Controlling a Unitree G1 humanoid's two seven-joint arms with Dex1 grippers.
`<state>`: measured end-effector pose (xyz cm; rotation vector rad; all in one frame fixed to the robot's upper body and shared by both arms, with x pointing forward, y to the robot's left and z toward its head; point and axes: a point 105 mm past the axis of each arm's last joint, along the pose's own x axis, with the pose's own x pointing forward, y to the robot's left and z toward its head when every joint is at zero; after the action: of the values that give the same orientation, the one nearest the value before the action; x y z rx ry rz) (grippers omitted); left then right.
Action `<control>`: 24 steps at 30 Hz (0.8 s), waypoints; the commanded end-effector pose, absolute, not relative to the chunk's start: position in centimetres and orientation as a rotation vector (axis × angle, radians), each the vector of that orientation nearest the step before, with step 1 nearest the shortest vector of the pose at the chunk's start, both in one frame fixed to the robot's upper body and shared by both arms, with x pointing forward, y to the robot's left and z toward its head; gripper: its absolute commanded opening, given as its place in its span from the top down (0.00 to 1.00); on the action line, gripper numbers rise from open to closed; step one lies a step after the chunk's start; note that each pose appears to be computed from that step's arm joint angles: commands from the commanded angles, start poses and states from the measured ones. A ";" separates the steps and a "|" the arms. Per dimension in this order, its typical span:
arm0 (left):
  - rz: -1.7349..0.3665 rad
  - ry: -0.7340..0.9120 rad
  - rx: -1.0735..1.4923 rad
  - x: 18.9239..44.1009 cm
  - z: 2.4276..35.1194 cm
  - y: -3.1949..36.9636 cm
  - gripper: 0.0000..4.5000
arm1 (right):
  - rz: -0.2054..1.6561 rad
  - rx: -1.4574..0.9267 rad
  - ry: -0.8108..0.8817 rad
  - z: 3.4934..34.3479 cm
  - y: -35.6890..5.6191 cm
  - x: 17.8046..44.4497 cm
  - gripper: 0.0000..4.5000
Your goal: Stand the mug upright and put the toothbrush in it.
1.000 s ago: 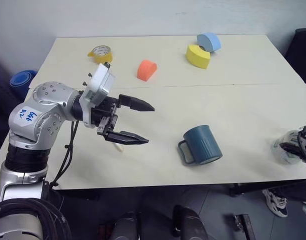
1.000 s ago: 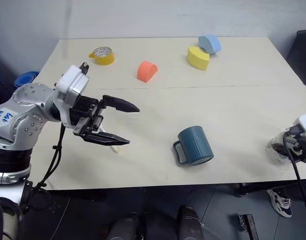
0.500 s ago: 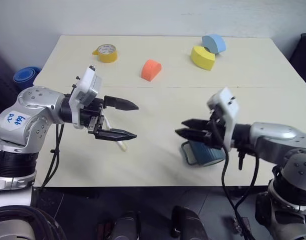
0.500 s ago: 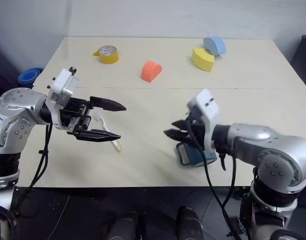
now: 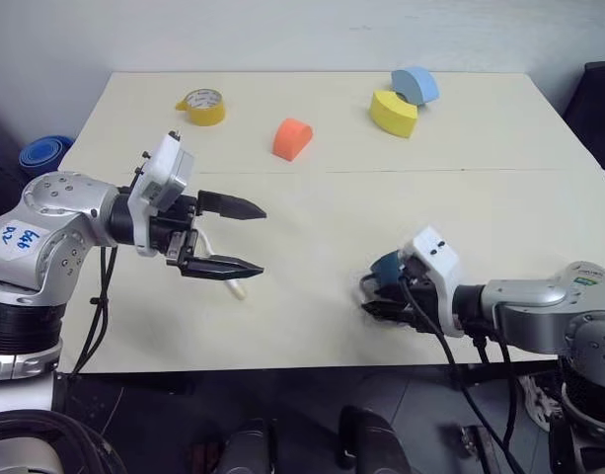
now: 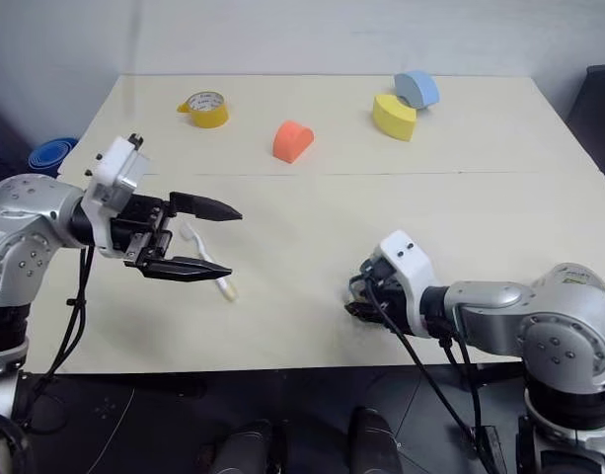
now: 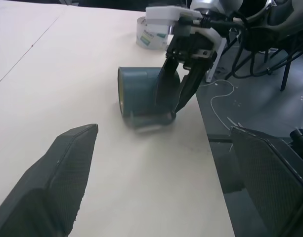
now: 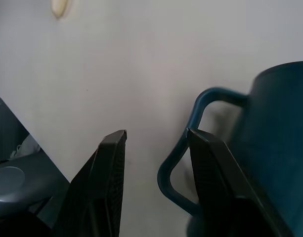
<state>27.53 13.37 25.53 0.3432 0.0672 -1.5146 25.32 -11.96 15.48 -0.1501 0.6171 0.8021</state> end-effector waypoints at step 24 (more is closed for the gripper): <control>-1.631 0.002 0.401 26.6 26.6 11.4 0.00 | 0.638 -0.406 0.511 16.3 -13.2 25.3 0.56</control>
<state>27.06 11.59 26.18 0.3607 0.0290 -1.6170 25.34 -13.05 15.30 -0.3875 0.5661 0.6564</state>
